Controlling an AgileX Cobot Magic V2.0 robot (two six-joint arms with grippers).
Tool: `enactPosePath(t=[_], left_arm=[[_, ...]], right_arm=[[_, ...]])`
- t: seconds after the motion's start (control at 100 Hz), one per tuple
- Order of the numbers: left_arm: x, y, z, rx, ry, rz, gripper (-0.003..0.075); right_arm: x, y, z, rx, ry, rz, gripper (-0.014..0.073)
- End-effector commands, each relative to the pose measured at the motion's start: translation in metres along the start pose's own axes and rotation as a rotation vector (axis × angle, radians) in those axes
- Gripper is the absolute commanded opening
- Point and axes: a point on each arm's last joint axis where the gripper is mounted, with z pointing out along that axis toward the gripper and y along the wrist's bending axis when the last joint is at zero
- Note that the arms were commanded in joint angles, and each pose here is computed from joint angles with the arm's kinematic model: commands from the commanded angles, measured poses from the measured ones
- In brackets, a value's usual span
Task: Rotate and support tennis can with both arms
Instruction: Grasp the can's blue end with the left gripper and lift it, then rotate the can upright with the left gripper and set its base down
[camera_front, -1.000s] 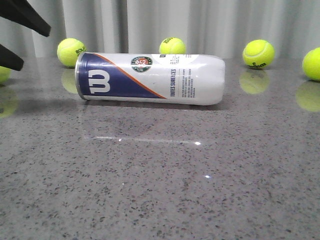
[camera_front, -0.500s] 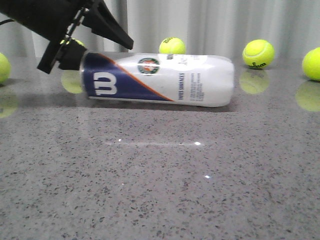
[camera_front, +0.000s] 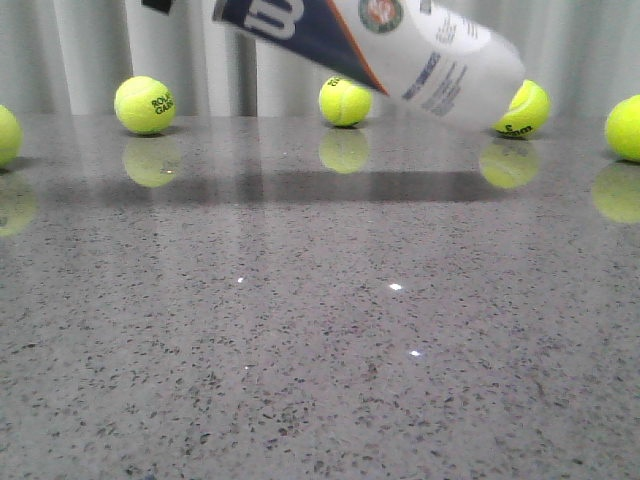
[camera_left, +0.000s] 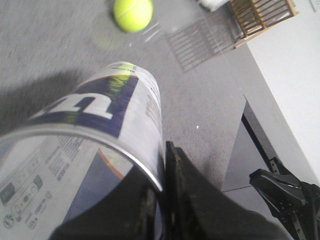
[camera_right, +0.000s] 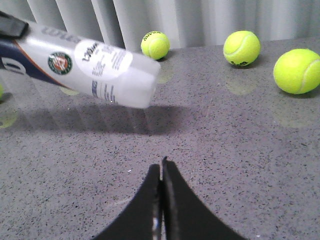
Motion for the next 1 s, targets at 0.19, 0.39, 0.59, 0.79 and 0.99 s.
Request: enactPosePath(t=[0.19, 0.39, 0.59, 0.79, 0.99], left_arm=[[-0.019, -0.093, -0.052, -0.229, 0.014, 0.295, -0.0019], [-0.013, -0.117, -0.048, -0.489, 0.145, 0.384, -0.0019], [-0.001, -0.133, -0.027, -0.745, 0.215, 0.526, -0.0019], [0.004, -0.139, -0.013, -0.799, 0.255, 0.617, -0.0019], [0.003, -0.123, 0.002, -0.809, 0.305, 0.608, -0.0018]], right_arm=[[-0.015, 0.002, -0.002, -0.008, -0.099, -0.017, -0.0069], [-0.015, 0.002, -0.002, -0.008, -0.099, -0.017, -0.0069], [-0.015, 0.002, -0.002, -0.008, -0.099, -0.017, -0.0069], [-0.015, 0.002, -0.002, -0.008, -0.099, -0.017, -0.0069], [-0.015, 0.002, -0.002, -0.008, -0.099, -0.017, -0.0069]])
